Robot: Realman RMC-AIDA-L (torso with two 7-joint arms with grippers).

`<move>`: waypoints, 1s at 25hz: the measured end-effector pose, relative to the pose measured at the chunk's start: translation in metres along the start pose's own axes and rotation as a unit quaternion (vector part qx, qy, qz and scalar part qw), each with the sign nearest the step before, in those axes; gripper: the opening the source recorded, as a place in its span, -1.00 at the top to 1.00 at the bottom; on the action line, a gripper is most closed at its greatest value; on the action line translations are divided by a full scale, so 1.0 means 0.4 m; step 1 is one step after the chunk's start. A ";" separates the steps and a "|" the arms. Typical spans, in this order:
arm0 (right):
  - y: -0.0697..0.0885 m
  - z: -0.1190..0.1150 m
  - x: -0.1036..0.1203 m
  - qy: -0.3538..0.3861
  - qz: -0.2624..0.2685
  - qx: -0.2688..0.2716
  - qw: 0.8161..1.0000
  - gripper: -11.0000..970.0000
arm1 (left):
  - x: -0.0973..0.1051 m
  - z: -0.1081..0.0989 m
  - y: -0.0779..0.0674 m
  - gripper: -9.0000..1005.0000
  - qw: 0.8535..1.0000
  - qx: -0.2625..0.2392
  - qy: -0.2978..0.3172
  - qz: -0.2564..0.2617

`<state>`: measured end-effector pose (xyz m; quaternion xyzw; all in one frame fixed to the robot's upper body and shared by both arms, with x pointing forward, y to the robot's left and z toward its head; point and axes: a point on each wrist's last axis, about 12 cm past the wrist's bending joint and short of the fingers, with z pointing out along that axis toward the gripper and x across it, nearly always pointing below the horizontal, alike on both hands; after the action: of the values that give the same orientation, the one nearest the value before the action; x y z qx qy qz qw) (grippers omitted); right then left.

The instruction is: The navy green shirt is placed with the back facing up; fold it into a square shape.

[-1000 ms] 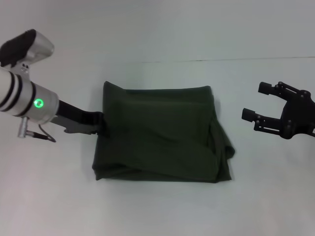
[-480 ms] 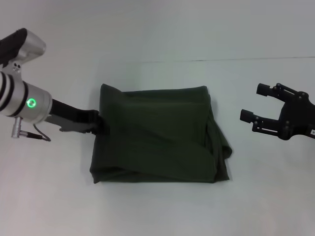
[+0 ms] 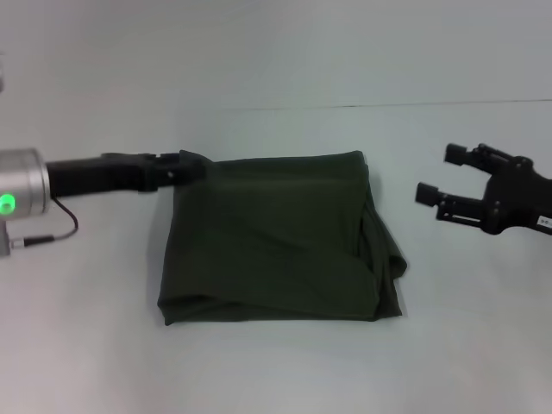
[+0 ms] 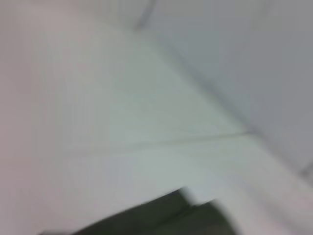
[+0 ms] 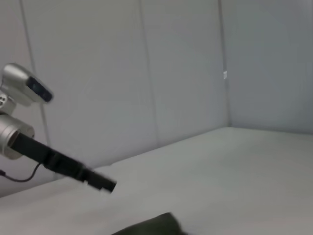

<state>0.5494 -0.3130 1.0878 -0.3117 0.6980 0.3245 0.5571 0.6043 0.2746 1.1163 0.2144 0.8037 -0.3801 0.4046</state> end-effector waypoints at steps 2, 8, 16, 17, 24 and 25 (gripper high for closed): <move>0.003 0.007 -0.008 0.013 0.002 -0.023 1.000 -0.90 | 0.039 -0.008 -0.021 -0.04 0.998 0.034 -0.032 0.050; 0.026 0.040 -0.024 0.076 -0.028 -0.121 0.989 -0.89 | 0.137 -0.026 -0.064 -0.69 0.981 0.085 -0.079 0.156; 0.027 0.081 -0.034 0.113 -0.069 -0.150 0.980 -0.89 | 0.167 -0.034 -0.059 -0.92 0.972 0.079 -0.073 0.207; 0.028 0.082 -0.036 0.111 -0.071 -0.152 0.980 -0.89 | 0.164 -0.036 -0.058 -0.92 0.972 0.082 -0.066 0.211; 0.029 0.100 -0.052 0.109 -0.077 -0.163 0.978 -0.89 | 0.163 -0.034 -0.067 -0.92 0.967 0.113 -0.036 0.225; 0.030 0.100 -0.052 0.109 -0.077 -0.164 0.977 -0.89 | 0.162 -0.033 -0.067 -0.92 0.967 0.114 -0.034 0.226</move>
<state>0.5668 -0.2723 1.1025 -0.4847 0.6662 0.3546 0.4422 0.5428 0.2707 1.0804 0.4219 0.6715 -0.3746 0.4804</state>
